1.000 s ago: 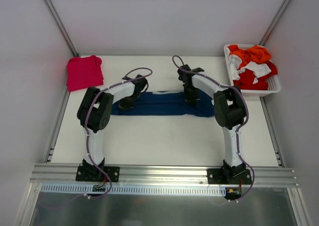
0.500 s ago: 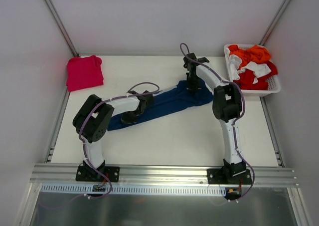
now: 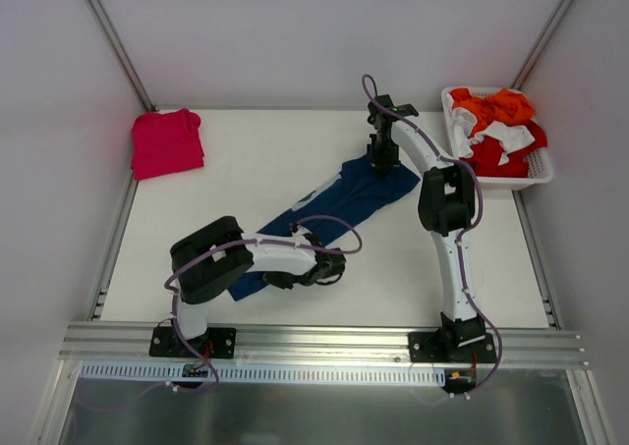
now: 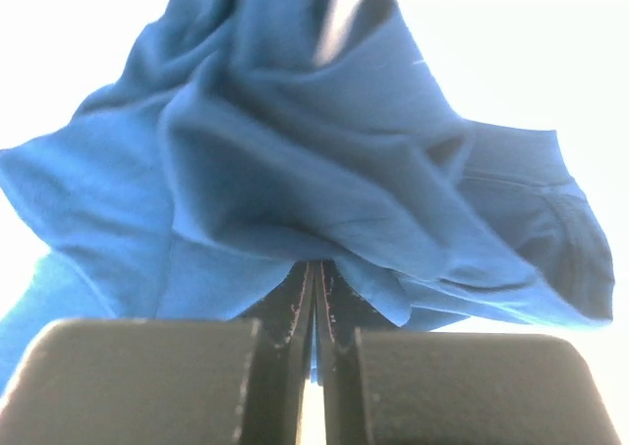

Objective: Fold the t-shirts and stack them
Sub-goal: Rotate the tshirt 90 degrees

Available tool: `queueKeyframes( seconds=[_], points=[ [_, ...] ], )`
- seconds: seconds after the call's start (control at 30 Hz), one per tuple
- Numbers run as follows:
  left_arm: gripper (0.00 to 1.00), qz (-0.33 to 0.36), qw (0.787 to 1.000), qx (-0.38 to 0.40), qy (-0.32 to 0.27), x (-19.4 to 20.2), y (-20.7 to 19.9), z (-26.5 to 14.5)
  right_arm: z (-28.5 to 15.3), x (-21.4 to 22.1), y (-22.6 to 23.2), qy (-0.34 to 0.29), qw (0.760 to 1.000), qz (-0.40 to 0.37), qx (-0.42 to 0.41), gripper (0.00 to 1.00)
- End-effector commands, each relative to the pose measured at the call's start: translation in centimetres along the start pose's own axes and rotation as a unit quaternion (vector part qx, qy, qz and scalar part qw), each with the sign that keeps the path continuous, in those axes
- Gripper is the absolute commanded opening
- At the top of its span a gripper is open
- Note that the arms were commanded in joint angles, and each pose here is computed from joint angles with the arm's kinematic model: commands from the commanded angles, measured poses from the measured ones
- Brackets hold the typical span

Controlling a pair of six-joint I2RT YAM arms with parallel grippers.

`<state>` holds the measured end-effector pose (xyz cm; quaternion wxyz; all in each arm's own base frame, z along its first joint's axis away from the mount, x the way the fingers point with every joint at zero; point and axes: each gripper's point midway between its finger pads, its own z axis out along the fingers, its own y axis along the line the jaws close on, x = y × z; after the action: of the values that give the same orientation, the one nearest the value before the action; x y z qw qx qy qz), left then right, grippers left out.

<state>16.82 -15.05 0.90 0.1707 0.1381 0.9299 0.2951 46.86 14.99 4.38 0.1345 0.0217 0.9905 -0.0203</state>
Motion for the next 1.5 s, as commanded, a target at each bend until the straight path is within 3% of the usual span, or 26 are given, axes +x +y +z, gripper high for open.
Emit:
queueKeyframes(
  seconds=[0.0,0.1,0.3,0.37,0.7,0.97,1.13,1.2,1.23,1.27,1.3,1.33,1.37,1.47],
  points=[
    [0.00,-0.050,0.987,0.119,0.093,5.7,-9.5,-2.2,-0.6,-0.8,-1.2,-0.001,1.000,-0.005,0.000,0.00],
    [0.00,-0.022,0.986,0.145,0.081,7.7,-12.6,-4.7,-0.7,-0.9,-1.5,-0.002,1.000,-0.012,0.005,0.01],
    [0.00,0.029,0.969,0.244,-0.004,8.7,-18.4,-13.0,-0.8,-1.1,-1.9,-0.003,1.000,-0.014,0.001,0.00],
    [0.00,0.045,0.964,0.259,-0.035,8.9,-18.7,-14.7,-0.8,-1.1,-2.0,-0.002,1.000,-0.021,-0.005,0.01],
    [0.00,-0.005,0.944,0.285,-0.168,4.3,-14.7,-18.6,-1.7,-2.3,1.7,-0.014,0.993,-0.033,-0.114,0.01],
    [0.00,-0.009,0.931,0.307,-0.199,2.4,-14.4,-21.0,-1.1,-3.6,5.0,-0.013,0.978,-0.028,-0.207,0.00],
    [0.00,-0.032,0.918,0.314,-0.240,0.4,-12.3,-22.8,-2.2,-4.1,5.2,-0.047,0.976,-0.033,-0.209,0.00],
    [0.00,-0.049,0.913,0.316,-0.253,-0.5,-10.4,-22.9,-5.8,-5.3,4.7,-0.099,0.974,-0.045,-0.201,0.02],
    [0.03,-0.057,0.913,0.309,-0.260,-1.1,-9.6,-22.6,-6.3,-4.7,4.3,-0.102,0.975,-0.051,-0.193,0.09],
    [0.13,-0.068,0.916,0.298,-0.259,-1.7,-8.5,-21.5,-7.6,-5.0,3.6,-0.119,0.976,-0.052,-0.177,0.17],
    [0.18,-0.075,0.916,0.292,-0.264,-2.2,-7.6,-21.1,-11.1,-5.5,3.2,-0.152,0.970,-0.056,-0.179,0.22],
    [0.37,-0.090,0.912,0.287,-0.279,-2.9,-5.8,-20.9,-12.3,-5.2,2.8,-0.161,0.969,-0.062,-0.176,0.22],
    [0.84,-0.099,0.913,0.276,-0.283,-3.9,-4.6,-20.3,-13.8,-5.3,2.2,-0.177,0.968,-0.060,-0.169,0.24],
    [0.91,-0.120,0.908,0.264,-0.301,-6.0,-1.1,-20.0,-20.2,-4.5,1.2,-0.227,0.956,-0.068,-0.176,0.43]
  ],
)
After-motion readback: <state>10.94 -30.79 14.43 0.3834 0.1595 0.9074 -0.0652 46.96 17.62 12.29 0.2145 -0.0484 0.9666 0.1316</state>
